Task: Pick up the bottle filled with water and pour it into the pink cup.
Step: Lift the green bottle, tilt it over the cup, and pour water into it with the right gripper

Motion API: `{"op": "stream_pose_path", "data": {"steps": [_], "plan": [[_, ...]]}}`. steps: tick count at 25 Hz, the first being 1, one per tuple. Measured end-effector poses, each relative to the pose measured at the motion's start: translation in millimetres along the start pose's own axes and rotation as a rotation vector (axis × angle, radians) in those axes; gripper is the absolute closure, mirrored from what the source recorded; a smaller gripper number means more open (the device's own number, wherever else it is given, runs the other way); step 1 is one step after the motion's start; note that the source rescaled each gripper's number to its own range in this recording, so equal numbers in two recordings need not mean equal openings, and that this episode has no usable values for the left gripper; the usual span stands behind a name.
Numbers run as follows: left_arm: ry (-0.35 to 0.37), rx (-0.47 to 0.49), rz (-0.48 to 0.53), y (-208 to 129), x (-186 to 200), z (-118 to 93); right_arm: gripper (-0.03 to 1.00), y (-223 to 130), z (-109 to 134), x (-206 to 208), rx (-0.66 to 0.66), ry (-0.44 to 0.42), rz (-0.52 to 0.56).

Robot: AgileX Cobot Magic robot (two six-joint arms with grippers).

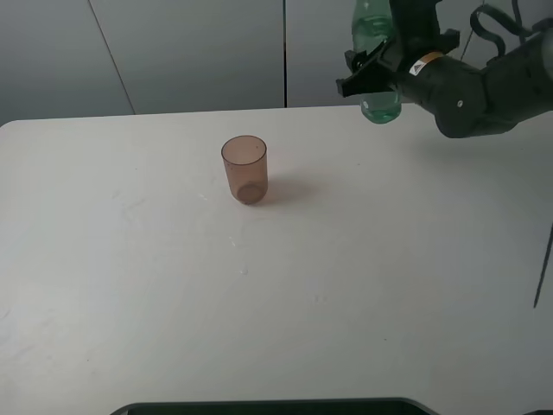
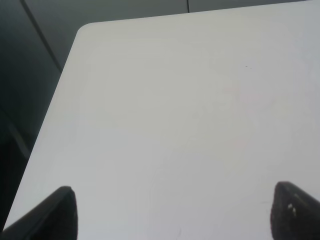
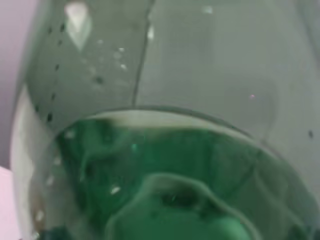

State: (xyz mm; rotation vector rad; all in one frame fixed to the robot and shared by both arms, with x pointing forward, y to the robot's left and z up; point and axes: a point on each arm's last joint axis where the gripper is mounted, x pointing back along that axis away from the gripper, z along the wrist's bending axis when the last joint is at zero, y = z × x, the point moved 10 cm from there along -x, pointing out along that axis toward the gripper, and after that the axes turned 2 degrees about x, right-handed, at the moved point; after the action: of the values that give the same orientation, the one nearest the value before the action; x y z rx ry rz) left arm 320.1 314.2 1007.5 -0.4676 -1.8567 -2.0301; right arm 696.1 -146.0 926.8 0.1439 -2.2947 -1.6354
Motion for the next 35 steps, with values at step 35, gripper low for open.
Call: {"op": "stream_pose_path", "data": {"steps": [35], "plan": [[0.0,0.002,0.0,0.0,0.0,0.0,0.97,-15.3,76.0,4.7,0.84,0.18,0.01]]}}
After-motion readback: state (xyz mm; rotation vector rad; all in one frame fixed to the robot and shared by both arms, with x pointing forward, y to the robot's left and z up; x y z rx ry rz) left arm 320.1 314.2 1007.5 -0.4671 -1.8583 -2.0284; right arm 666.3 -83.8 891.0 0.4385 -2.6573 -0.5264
